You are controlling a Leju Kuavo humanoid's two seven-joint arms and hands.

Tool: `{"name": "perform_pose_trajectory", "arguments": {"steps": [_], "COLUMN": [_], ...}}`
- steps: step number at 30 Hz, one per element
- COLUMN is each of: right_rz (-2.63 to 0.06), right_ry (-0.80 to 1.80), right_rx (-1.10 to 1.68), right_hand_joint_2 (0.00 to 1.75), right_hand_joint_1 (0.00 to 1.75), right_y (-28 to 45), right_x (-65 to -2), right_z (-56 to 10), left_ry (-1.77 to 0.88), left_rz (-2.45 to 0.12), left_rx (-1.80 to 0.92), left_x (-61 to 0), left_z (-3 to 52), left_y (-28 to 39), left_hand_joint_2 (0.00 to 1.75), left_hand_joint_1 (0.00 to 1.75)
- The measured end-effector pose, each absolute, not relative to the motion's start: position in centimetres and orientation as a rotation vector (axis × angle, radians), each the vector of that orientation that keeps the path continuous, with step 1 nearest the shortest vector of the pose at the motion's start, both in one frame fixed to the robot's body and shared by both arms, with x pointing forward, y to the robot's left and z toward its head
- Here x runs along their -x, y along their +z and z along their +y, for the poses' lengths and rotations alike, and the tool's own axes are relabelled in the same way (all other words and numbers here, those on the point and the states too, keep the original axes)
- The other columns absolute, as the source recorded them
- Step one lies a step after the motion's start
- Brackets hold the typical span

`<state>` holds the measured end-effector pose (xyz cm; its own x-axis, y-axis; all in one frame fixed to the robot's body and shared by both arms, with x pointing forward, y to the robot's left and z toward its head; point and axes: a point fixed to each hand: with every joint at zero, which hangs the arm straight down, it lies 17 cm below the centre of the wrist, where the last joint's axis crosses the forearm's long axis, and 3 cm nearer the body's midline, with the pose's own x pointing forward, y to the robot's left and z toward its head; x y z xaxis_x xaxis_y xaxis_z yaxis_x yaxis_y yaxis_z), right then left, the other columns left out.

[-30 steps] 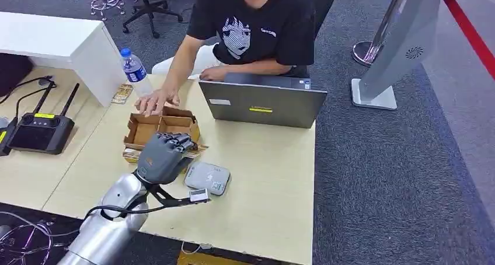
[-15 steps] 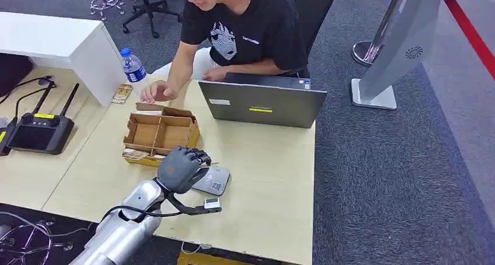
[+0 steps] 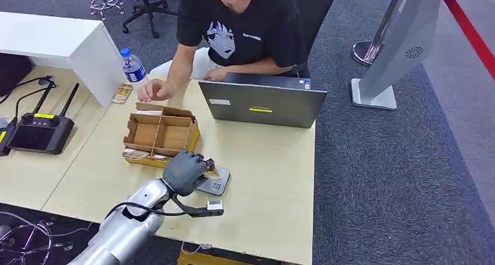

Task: Pass the card to the sensor for recognition and then transmit it.

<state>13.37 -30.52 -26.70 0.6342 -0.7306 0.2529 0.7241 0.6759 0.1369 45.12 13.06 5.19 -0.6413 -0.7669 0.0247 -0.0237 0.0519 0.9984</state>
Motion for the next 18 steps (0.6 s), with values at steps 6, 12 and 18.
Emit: {"name": "perform_pose_trajectory", "arguments": {"steps": [6,12,18], "right_rz": [-0.304,-0.305,-0.313], "right_ry": [-0.82,-0.815,-0.806], "right_rx": [-0.026,-0.028,-0.034], "right_hand_joint_2": [1.75,1.75,1.75], "right_hand_joint_1": [0.0,0.0,0.0], "right_y": [-26.7,-26.7,-26.6], "right_x": [-13.4,-13.5,-13.6], "right_z": [-30.4,-30.4,-30.3], "left_ry": [-1.678,-1.68,-1.646], "left_rz": [-1.706,-1.695,-1.725], "left_rx": [-0.776,-0.785,-0.834], "left_x": [-45.0,-45.3,-46.5], "left_z": [13.2,13.4,14.0], "left_y": [3.8,3.8,5.4], "left_hand_joint_2": [1.75,1.75,1.75], "left_hand_joint_1": [1.69,1.57,1.64]}}
